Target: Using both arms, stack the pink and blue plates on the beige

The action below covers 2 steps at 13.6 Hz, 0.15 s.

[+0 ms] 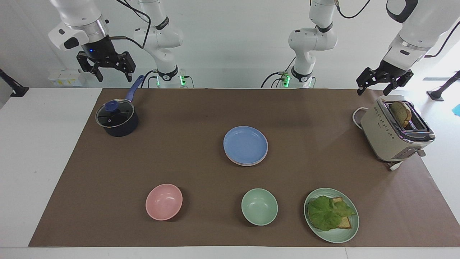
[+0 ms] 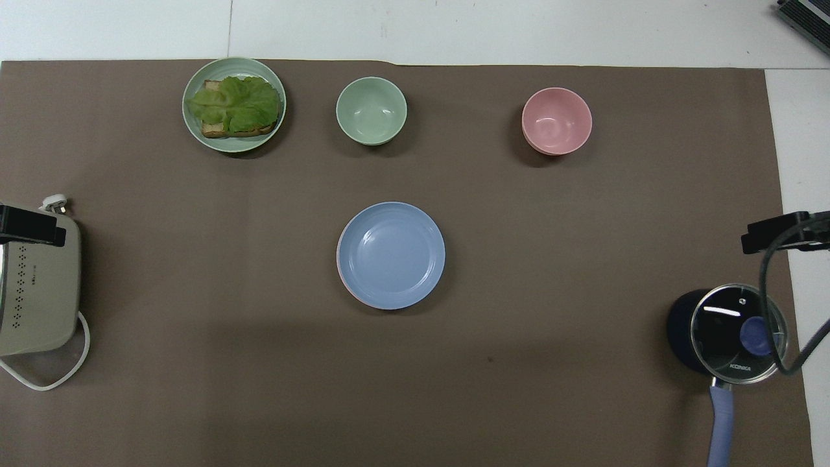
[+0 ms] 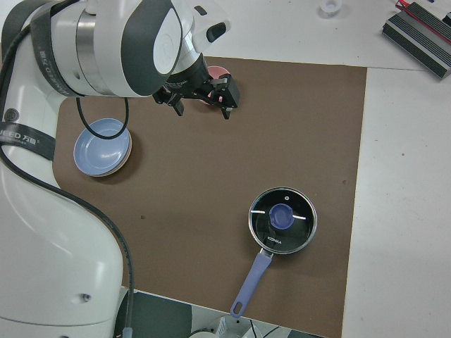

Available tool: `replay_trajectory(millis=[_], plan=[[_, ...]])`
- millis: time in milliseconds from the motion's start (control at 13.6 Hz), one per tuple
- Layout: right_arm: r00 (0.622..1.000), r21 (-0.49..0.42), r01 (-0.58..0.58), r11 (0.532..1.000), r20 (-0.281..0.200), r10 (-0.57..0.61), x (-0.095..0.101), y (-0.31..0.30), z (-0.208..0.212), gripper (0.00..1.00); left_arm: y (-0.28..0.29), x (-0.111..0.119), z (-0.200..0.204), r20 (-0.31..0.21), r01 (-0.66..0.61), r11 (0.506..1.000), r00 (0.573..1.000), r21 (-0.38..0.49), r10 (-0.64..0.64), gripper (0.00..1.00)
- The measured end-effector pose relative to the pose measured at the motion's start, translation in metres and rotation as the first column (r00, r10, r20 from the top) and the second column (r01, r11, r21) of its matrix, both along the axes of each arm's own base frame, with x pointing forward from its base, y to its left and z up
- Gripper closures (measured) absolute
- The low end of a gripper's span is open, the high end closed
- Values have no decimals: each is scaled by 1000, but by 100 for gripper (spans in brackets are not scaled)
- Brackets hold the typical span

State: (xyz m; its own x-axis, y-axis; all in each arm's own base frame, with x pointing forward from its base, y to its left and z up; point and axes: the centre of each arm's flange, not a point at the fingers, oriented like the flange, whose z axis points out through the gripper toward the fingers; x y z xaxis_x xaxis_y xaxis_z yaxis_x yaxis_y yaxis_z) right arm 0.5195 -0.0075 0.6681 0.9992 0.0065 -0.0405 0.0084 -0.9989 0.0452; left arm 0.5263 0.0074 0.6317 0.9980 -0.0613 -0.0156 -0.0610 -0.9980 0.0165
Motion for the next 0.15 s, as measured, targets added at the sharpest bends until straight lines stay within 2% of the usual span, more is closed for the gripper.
replay_trajectory(millis=[147], plan=[[1000,-4,-1,1000,-2,1,0,0,-1,0,0,0,0,0,0,1000,1000,0,0,0]])
